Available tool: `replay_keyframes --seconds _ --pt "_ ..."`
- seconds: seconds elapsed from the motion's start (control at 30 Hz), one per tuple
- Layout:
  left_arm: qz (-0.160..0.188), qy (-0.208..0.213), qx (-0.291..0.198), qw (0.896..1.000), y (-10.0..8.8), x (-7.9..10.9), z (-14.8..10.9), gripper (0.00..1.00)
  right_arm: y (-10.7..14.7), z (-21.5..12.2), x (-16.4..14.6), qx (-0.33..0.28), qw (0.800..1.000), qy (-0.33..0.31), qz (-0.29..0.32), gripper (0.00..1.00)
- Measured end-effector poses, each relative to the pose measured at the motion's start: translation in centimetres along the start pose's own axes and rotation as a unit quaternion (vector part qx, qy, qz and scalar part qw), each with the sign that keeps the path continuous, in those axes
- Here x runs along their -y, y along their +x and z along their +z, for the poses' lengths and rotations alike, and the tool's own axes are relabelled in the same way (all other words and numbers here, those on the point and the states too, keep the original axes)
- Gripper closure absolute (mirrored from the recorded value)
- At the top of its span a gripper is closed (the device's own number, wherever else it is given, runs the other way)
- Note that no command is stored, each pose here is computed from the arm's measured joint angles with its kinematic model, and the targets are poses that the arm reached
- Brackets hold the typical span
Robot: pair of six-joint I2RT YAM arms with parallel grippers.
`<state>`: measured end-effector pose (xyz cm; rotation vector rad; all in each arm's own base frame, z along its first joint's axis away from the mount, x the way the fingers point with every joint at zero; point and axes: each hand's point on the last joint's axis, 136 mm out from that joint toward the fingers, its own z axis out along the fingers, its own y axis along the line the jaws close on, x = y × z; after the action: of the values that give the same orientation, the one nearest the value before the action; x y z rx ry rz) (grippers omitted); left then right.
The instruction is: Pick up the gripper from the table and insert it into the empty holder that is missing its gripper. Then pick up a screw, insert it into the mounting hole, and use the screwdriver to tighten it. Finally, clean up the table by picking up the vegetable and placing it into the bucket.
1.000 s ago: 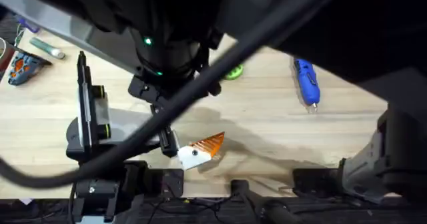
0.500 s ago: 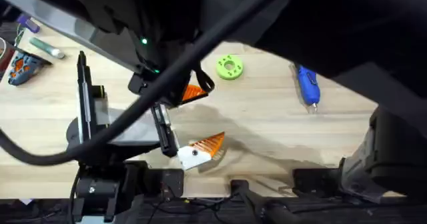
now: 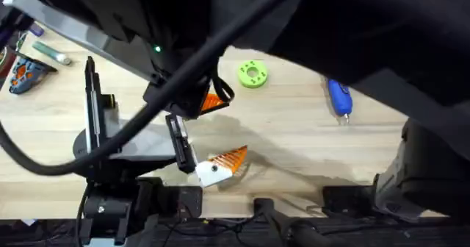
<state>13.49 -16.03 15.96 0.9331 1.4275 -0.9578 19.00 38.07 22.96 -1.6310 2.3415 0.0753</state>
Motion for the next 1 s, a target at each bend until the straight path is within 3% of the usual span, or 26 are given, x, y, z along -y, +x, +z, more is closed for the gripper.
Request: replay_keyframes --seconds 1.0 --pt "0.000 0.000 0.000 1.000 0.00 0.00 0.00 0.001 0.02 0.70 -0.07 -0.009 1.000 -0.001 0.000 0.995"
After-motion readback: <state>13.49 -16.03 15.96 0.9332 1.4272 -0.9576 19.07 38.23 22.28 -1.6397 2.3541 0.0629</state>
